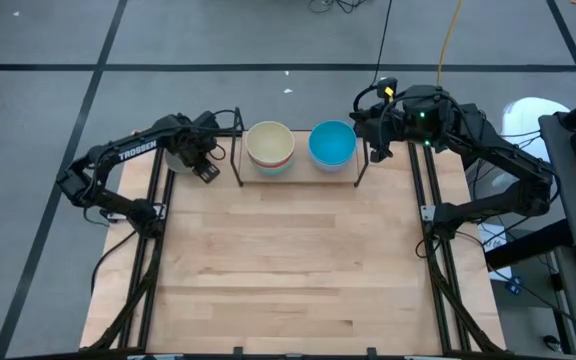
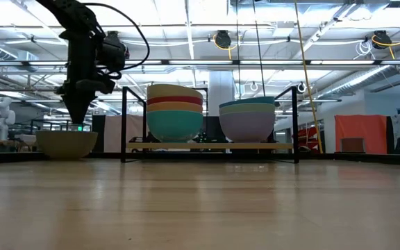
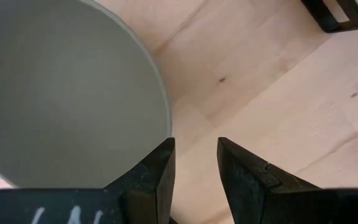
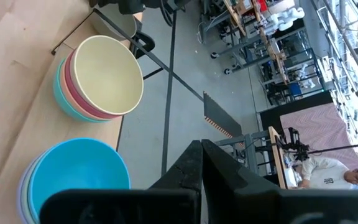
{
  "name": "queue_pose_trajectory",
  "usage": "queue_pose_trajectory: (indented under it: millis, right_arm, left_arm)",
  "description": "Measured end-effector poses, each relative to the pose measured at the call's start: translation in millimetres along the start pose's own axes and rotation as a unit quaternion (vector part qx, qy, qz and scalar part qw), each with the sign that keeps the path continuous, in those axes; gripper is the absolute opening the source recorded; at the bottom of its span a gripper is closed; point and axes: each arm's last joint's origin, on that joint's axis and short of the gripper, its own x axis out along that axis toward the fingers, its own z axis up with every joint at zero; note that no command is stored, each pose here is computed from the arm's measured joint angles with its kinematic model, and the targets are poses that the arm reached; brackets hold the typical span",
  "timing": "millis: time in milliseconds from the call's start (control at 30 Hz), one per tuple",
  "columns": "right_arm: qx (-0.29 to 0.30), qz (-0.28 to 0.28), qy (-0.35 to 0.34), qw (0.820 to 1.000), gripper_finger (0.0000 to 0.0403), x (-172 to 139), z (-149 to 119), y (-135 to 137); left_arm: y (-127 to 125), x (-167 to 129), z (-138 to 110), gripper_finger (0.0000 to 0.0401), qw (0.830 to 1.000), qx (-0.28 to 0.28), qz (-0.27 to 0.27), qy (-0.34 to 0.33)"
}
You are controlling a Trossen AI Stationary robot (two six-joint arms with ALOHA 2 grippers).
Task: Place and stack bowls onto a shelf
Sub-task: Stack the gray bowl on top of the blue bowl on the shelf
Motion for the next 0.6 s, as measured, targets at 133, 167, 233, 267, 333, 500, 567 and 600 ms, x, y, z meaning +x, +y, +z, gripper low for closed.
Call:
queue_pose_trajectory:
  millis: [133, 167, 233, 267, 333, 500, 567, 600]
  right_arm:
    - [0.000, 0.000, 0.000, 1.000, 0.0000, 0.0, 0.0, 0.0]
    - [0.000, 0.000, 0.000, 1.000, 0.0000, 0.0, 0.0, 0.0]
    - [0.000, 0.000, 0.000, 1.000, 0.0000, 0.0, 0.1, 0.0]
    - [0.000, 0.000, 0.000, 1.000, 0.0000, 0.0, 0.0, 0.0]
    - [0.000, 0.000, 0.000, 1.000, 0.0000, 0.0, 0.0, 0.0]
    - [-0.002, 0.000, 0.000, 1.000, 0.0000, 0.0, 0.0, 0.0]
    - [-0.002, 0.000, 0.000, 1.000, 0.0000, 0.0, 0.0, 0.0]
    - [-0.002, 0.000, 0.000, 1.000, 0.0000, 0.0, 0.0, 0.0]
  left_arm:
    - [0.1, 0.0, 0.0, 0.0124, 1.000, 0.000, 0.002, 0.000]
    - [0.1, 0.7, -0.1, 0.0124, 1.000, 0.000, 0.002, 0.000]
    - [-0.3, 6.0, -2.0, 0.0124, 1.000, 0.002, 0.002, 0.002]
    - [-0.6, 10.1, -4.4, 0.0124, 1.000, 0.002, 0.002, 0.009]
    - [-1.2, 18.7, -9.5, 0.0124, 1.000, 0.002, 0.002, 0.022]
    - [-0.3, 28.0, -14.6, 0.0124, 0.999, 0.013, 0.031, 0.032]
    - [-0.6, 28.0, -14.5, 0.0124, 0.999, 0.015, 0.032, 0.031]
    - [-1.3, 27.9, -14.5, 0.0124, 0.999, 0.017, 0.032, 0.032]
